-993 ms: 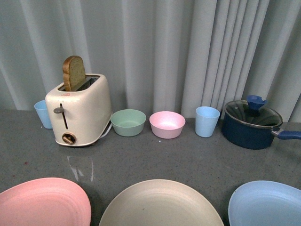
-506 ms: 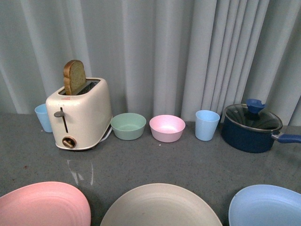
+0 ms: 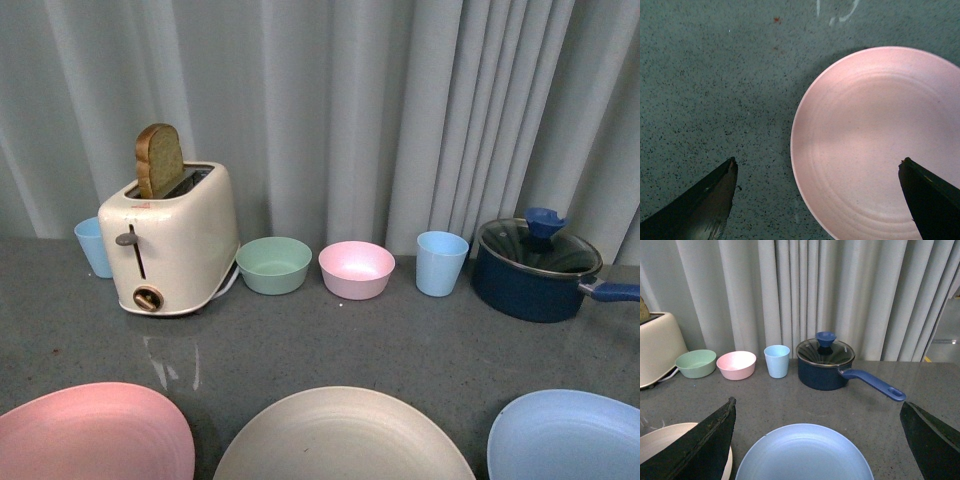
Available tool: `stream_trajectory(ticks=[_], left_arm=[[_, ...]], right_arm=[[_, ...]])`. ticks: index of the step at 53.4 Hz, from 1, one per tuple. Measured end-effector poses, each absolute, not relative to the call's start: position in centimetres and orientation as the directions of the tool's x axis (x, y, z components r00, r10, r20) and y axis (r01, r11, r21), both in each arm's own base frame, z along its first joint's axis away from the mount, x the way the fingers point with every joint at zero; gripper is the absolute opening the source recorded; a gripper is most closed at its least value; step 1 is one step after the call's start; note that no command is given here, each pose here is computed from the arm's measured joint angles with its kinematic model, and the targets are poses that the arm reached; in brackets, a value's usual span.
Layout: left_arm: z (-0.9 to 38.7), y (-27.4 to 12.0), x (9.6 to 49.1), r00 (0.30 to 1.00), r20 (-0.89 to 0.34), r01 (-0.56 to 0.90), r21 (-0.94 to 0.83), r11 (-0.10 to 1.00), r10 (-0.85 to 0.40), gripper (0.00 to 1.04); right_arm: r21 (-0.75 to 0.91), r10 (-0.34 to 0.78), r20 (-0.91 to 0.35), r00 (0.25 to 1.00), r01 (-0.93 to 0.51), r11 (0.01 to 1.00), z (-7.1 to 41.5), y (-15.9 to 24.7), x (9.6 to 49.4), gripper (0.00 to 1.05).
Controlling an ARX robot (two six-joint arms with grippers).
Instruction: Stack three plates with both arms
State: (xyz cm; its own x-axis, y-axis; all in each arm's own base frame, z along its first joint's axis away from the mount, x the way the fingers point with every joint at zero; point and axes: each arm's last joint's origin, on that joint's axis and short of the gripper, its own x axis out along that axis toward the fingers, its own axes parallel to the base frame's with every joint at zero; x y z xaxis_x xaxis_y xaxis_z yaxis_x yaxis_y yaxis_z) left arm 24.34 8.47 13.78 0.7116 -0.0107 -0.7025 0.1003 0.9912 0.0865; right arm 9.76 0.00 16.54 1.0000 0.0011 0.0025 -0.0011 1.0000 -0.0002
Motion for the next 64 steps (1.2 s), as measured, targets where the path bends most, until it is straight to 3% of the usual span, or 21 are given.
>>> stream_trajectory(ticks=[14, 40, 64], left_arm=[[9.9, 9.5, 27.9, 0.598, -0.800, 0.131, 0.049, 0.990, -0.039, 0.98], [7.7, 11.5, 31.5, 0.541, -0.841, 0.102, 0.079, 0.992, 0.012, 0.98], [5.2, 11.0, 31.9, 0.436, -0.899, 0.129, 0.008, 0.992, -0.049, 0.98]], right_arm=[[0.000, 0.001, 0.002, 1.000, -0.001, 1.000, 16.5, 0.0, 9.8, 0.97], [0.000, 0.001, 0.002, 1.000, -0.001, 1.000, 16.5, 0.0, 9.8, 0.97], [0.000, 0.001, 0.002, 1.000, -0.001, 1.000, 16.5, 0.0, 9.8, 0.97]])
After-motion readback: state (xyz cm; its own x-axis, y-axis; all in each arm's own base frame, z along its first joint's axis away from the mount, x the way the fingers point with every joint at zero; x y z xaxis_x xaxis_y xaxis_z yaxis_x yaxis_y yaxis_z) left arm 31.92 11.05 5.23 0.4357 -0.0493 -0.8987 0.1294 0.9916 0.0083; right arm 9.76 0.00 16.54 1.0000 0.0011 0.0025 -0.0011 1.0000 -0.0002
